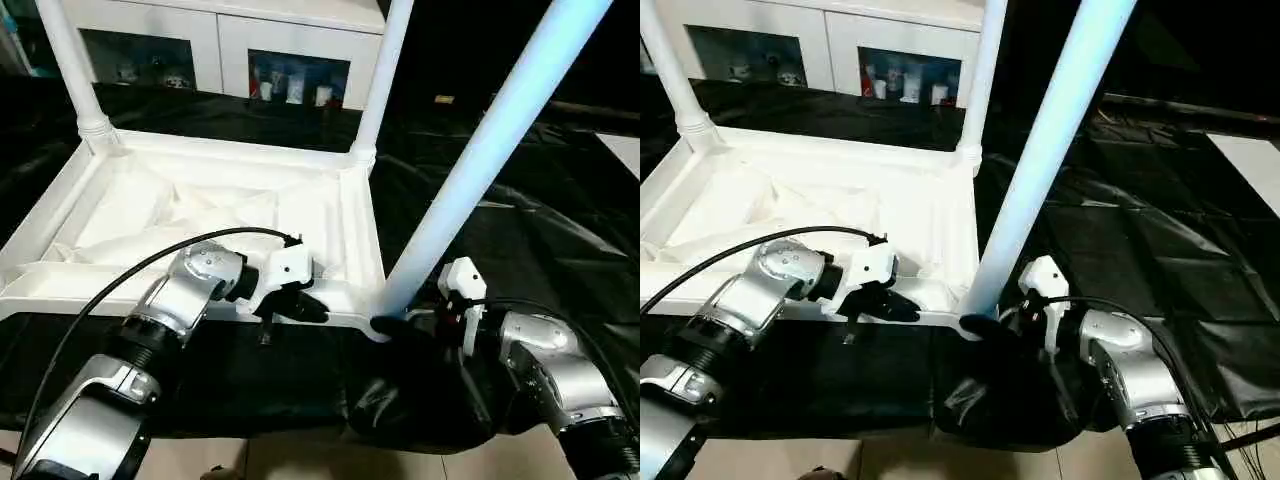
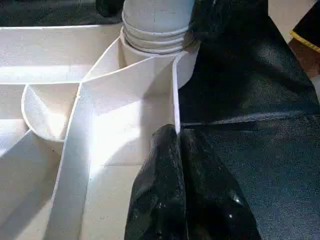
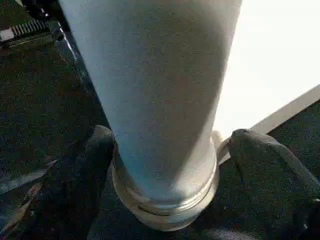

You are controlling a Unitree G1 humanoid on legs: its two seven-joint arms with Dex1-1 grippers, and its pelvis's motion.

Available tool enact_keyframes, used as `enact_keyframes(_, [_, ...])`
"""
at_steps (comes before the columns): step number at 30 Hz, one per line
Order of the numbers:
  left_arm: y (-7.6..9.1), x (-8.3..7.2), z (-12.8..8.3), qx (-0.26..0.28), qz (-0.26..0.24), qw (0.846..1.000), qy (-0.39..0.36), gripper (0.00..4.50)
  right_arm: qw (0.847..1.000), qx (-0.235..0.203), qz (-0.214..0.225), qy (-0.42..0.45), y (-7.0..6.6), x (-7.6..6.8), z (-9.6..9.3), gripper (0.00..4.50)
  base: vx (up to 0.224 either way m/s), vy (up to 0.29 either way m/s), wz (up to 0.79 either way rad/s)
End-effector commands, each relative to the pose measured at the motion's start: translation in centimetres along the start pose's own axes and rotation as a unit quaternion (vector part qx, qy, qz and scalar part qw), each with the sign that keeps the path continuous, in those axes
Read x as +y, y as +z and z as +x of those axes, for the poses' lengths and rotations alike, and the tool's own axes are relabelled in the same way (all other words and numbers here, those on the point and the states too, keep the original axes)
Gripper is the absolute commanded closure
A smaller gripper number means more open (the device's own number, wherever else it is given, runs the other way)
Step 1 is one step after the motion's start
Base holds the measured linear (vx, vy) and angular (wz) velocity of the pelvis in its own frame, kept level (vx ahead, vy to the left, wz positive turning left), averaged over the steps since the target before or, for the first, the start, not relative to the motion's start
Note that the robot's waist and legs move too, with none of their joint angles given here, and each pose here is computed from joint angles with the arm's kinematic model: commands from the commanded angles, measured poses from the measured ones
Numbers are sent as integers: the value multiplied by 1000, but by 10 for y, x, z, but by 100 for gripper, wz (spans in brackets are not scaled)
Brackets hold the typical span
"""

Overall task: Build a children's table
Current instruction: Rotate leg to tighten

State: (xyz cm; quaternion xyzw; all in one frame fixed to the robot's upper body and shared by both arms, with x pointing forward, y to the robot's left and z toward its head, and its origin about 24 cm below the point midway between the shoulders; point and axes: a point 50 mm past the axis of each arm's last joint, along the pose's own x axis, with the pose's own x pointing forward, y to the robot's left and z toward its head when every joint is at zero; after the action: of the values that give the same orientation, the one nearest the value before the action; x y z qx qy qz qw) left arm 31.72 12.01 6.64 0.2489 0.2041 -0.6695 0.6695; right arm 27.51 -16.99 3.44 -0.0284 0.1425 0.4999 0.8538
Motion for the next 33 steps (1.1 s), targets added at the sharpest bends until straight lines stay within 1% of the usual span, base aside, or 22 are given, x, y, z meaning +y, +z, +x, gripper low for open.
enact_keyframes(1, [-17, -12, 11, 31, -21, 999, -37, 450, 1000, 4, 5, 6, -2, 1, 0, 87, 0, 0, 0])
enact_keyframes(5, [-17, -13, 11, 31, -25, 999, -35, 450, 1000, 7, 10, 11, -1, 2, 2, 126, 0, 0, 0])
enact_keyframes(8, [-17, -13, 11, 31, -25, 999, -34, 450, 1000, 9, 12, 12, -2, 3, 2, 142, 0, 0, 0])
enact_keyframes(11, [-17, -13, 11, 30, -26, 999, -35, 450, 1000, 8, 17, 7, -3, 3, 3, 171, 0, 0, 0])
enact_keyframes(15, [-17, -14, 12, 27, -32, 998, -39, 450, 1000, 5, 27, 0, -7, 4, 4, 175, 0, 0, 0])
enact_keyframes(17, [-18, -12, 15, 25, -45, 998, -22, 450, 999, 1, 40, -34, -11, 2, 8, 179, 0, 0, 0])
enact_keyframes(18, [-18, -12, 15, 25, -45, 998, -22, 450, 999, 1, 40, -34, -11, 2, 8, 180, 0, 0, 0])
enact_keyframes(19, [-14, -3, 23, 15, -69, 997, 28, 450, 992, -2, 60, -112, -17, -7, 18, 180, 0, 0, 0])
enact_keyframes(20, [-13, -3, 23, 15, -70, 997, 30, 450, 991, -2, 61, -115, -17, -7, 18, 180, 0, 0, 0])
enact_keyframes(21, [-10, 4, 29, 10, -89, 994, 63, 450, 984, -6, 80, -159, -19, -11, 26, 180, 0, 0, 0])
enact_keyframes(22, [-6, 8, 34, 9, -98, 992, 85, 450, 978, -10, 94, -185, -20, -13, 33, 181, -56, 13, -6])
enact_keyframes(24, [0, 16, 45, 10, -118, 984, 131, 450, 962, -21, 135, -238, -19, -17, 46, 181, -59, 18, -6])
enact_keyframes(27, [6, 22, 54, 8, -133, 977, 166, 450, 945, -30, 163, -282, -15, -21, 58, 182, -34, 18, -4])
enact_keyframes(28, [9, 24, 58, 10, -138, 973, 183, 450, 938, -31, 169, -302, -13, -23, 64, 182, 0, 0, 0])
enact_keyframes(30, [13, 29, 64, 18, -142, 967, 210, 450, 931, -29, 171, -320, -7, -25, 76, 182, 0, 0, 0])
enact_keyframes(32, [15, 30, 67, 24, -134, 966, 220, 450, 931, -25, 161, -326, -4, -25, 82, 182, 0, 0, 0])
enact_keyframes(33, [16, 30, 68, 25, -126, 968, 216, 450, 935, -24, 151, -320, -3, -25, 84, 182, 0, 0, 0])
